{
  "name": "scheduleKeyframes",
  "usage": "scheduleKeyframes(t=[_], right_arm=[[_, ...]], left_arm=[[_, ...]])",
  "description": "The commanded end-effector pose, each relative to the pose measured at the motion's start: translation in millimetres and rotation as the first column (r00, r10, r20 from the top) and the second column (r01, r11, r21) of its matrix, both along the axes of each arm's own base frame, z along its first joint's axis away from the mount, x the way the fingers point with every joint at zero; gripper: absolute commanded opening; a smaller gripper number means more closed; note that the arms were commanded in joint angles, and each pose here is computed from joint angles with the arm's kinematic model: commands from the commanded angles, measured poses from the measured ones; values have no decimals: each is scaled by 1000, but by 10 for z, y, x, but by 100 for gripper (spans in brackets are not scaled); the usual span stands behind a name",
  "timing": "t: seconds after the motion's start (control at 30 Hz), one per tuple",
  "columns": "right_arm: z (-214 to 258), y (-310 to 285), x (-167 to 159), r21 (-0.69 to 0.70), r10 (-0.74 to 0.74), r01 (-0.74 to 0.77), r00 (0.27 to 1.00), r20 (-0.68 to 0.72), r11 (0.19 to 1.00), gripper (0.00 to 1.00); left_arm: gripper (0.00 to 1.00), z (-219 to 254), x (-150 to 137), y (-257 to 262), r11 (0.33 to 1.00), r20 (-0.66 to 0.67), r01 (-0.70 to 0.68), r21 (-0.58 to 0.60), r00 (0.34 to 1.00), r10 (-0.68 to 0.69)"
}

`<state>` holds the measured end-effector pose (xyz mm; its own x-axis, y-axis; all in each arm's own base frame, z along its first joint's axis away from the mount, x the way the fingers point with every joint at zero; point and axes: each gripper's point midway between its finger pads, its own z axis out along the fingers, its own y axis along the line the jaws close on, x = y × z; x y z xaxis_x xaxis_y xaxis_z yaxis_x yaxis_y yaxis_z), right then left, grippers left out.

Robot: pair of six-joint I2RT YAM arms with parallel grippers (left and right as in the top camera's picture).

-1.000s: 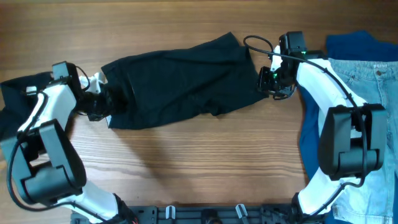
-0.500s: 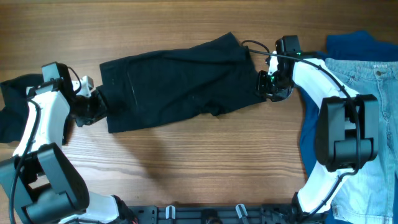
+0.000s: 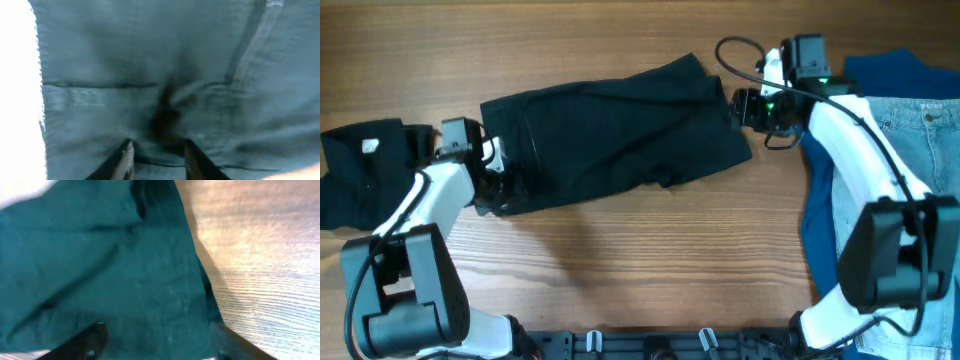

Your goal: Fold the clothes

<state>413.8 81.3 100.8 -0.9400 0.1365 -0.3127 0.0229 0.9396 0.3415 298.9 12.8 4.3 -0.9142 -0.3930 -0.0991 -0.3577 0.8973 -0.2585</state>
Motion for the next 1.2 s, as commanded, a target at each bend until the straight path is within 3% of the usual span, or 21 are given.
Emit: scheduleKeyframes(t=[0.0,0.03,0.13,0.17,0.27,0.33,0.4,0.43,0.57,0.7,0.8,0.93,0.97,1.03,1.07,1.17], right_arm=[[-233,-58,-104,-32,-27,25,997,-70,999,80],[-335,-61,-143,-34,-27,24,995,-98,999,81],[-586,-65,-217,-40,-28,22,985,-167,999,81],[-689,-53,-249,-35,-24,18,980,-199,999,81],[-880,7,-327,-3,-9,9,965,-264,1000,80],[-907,106,-367,52,30,-16,959,-282,999,73],[-924,148,-426,60,48,-31,953,-298,998,61],[-964,170,-513,54,52,-36,945,-324,998,39],[-1213,164,-791,52,29,-9,922,-387,999,37],[-1265,159,-1116,63,46,-19,882,-469,998,8],[-997,149,-1209,62,44,-17,882,-470,998,4],[-525,107,-1368,46,1,22,891,-453,999,5],[-423,53,-1362,14,-34,45,904,-426,999,11],[-238,-63,-1221,-44,-100,90,943,-317,995,55],[-170,-84,-1130,-51,-108,99,959,-261,994,68],[25,-12,-783,7,-97,98,991,-91,995,77]], left_arm=[[41,-195,-175,154,991,-50,-112,76,992,116],[39,-204,-175,170,989,-48,-118,84,991,123],[8,-221,-230,334,974,-64,-146,171,985,159],[4,-224,-261,419,962,-71,-185,202,977,203],[4,-221,-272,554,948,-63,-245,203,963,263],[4,-219,-271,599,944,-58,-260,203,959,277],[4,-216,-275,635,941,-56,-269,204,957,286],[4,-208,-273,671,938,-54,-279,209,954,295],[4,-150,-220,805,925,-30,-315,215,944,328],[4,-80,-171,844,928,-23,-295,228,951,308],[4,-3,-171,942,912,-27,-299,280,948,318],[6,74,-107,990,906,-10,-305,294,947,322],[8,83,-98,991,906,-8,-306,293,947,322],[18,94,-92,979,909,-11,-304,285,947,320],[24,96,-83,961,913,-11,-303,274,948,318],[31,96,-50,857,931,-11,-297,214,952,307]])
